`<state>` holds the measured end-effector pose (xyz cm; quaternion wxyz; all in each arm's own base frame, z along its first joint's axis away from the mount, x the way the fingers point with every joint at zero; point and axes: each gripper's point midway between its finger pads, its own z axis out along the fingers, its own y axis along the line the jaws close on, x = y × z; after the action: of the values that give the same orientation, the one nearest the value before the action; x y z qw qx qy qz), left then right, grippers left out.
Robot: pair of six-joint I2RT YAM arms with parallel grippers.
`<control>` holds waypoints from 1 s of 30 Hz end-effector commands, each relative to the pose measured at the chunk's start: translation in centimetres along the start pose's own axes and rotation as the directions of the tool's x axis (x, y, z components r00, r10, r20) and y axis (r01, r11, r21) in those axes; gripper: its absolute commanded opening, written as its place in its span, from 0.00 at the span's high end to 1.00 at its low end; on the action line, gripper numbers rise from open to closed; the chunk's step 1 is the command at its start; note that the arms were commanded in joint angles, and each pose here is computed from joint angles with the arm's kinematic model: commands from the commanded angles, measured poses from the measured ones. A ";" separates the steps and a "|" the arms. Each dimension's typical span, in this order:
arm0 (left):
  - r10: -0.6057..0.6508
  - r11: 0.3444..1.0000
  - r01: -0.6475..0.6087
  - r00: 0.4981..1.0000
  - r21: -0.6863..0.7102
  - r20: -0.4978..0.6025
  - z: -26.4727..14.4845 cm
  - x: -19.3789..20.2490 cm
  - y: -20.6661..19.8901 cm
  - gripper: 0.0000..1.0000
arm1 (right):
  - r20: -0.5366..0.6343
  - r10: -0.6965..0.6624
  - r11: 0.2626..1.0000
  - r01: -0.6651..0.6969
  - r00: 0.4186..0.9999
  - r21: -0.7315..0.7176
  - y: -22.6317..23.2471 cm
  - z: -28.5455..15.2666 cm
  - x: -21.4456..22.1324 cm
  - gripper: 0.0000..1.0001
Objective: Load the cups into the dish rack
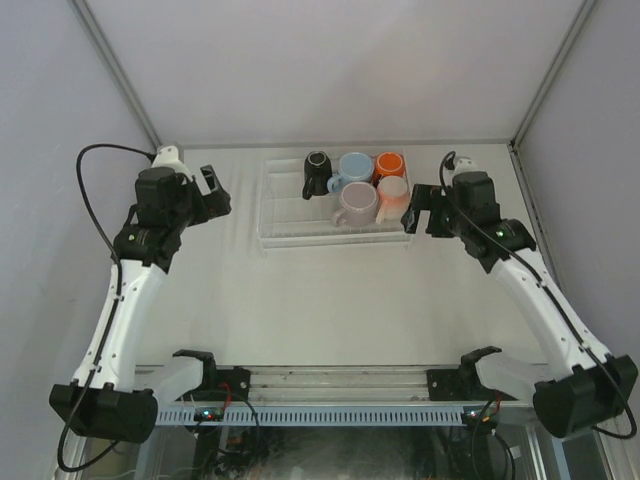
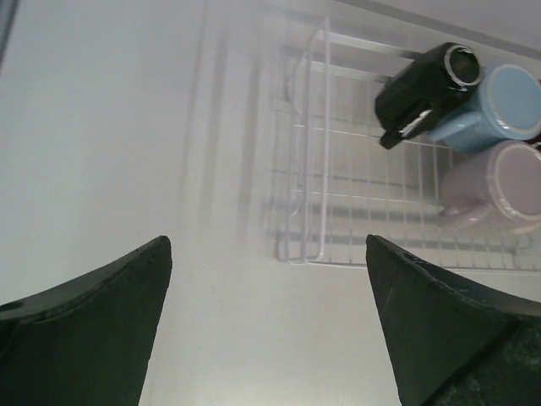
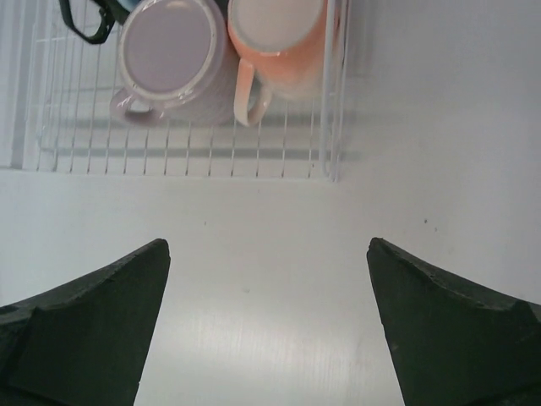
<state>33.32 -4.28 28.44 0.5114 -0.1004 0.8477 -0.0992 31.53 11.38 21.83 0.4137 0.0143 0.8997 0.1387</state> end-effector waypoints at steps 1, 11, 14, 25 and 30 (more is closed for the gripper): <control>0.022 0.979 -0.007 0.997 -0.201 0.071 -1.2 0.2 4.3 0.00 | 0.008 0.033 0.999 -0.032 0.999 -0.032 0.1 -3.6 0.7 0.00; 0.276 0.911 -0.211 0.950 -0.354 0.146 -0.9 8.7 11.4 0.00 | 0.046 0.089 0.989 -0.082 0.995 -0.126 0.0 -6.8 0.5 0.00; 0.251 0.921 -0.141 0.927 -0.362 0.278 -1.5 9.8 12.2 0.00 | 0.051 0.093 0.988 -0.085 0.994 -0.129 -0.3 -6.9 0.4 0.00; 0.222 0.925 -0.085 0.911 -0.371 0.347 -2.5 13.8 13.9 0.00 | 0.040 0.087 0.992 -0.083 0.995 -0.091 -1.4 -6.3 0.6 0.00; 0.266 0.945 -0.165 0.892 -0.283 0.366 -0.7 15.2 12.7 0.00 | 0.059 0.091 0.995 -0.088 0.994 -0.047 -2.3 -6.0 0.3 0.00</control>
<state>24.27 4.68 13.30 0.6484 -0.1181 0.7453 0.1010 26.41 8.64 24.48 0.4172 0.0434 0.8866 0.1951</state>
